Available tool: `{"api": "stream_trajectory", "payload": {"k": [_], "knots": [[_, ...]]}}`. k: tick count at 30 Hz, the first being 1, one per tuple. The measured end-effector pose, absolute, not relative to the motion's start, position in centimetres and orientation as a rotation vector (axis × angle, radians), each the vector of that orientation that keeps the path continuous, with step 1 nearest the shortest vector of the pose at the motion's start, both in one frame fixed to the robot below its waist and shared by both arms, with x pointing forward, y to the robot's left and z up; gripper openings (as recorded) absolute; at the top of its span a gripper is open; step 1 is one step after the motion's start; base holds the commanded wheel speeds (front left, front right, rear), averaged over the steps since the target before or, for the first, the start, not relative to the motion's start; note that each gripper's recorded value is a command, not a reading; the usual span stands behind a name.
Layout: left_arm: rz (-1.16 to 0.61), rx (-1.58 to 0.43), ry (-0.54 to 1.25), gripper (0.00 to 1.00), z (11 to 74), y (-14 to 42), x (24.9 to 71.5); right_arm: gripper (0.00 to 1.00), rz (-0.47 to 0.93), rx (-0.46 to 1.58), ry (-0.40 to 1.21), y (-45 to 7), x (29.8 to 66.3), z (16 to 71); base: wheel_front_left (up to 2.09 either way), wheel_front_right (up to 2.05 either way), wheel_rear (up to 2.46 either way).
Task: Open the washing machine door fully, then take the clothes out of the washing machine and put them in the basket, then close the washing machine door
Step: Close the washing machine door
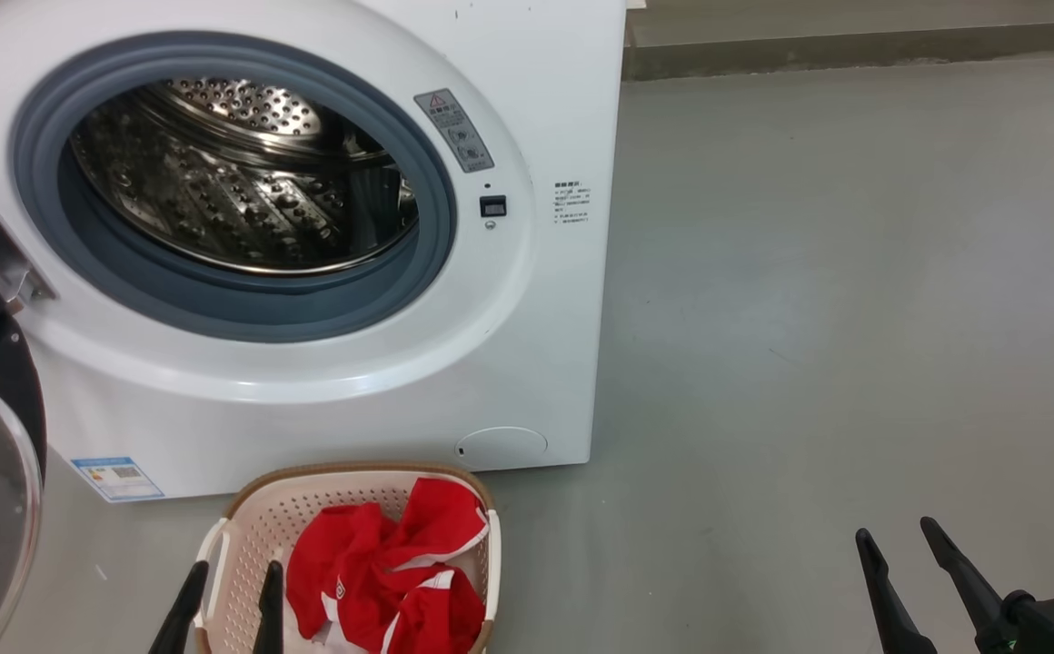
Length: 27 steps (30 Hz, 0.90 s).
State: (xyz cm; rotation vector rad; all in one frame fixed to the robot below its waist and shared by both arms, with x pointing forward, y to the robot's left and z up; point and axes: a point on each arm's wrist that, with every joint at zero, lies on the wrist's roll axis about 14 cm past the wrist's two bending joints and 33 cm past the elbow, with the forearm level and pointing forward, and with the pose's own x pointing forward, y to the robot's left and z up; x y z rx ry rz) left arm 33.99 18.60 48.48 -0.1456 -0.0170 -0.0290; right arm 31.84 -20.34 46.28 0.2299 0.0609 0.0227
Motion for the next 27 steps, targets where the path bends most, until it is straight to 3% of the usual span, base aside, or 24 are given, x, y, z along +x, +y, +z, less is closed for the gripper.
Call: {"api": "stream_trajectory", "payload": {"k": [27], "knots": [[0.029,-0.155,-0.033,1.0,48.8,20.3,32.9,1.0,0.075,0.228,0.051,-18.9,32.7,46.7,-0.03,0.03,0.0]]}}
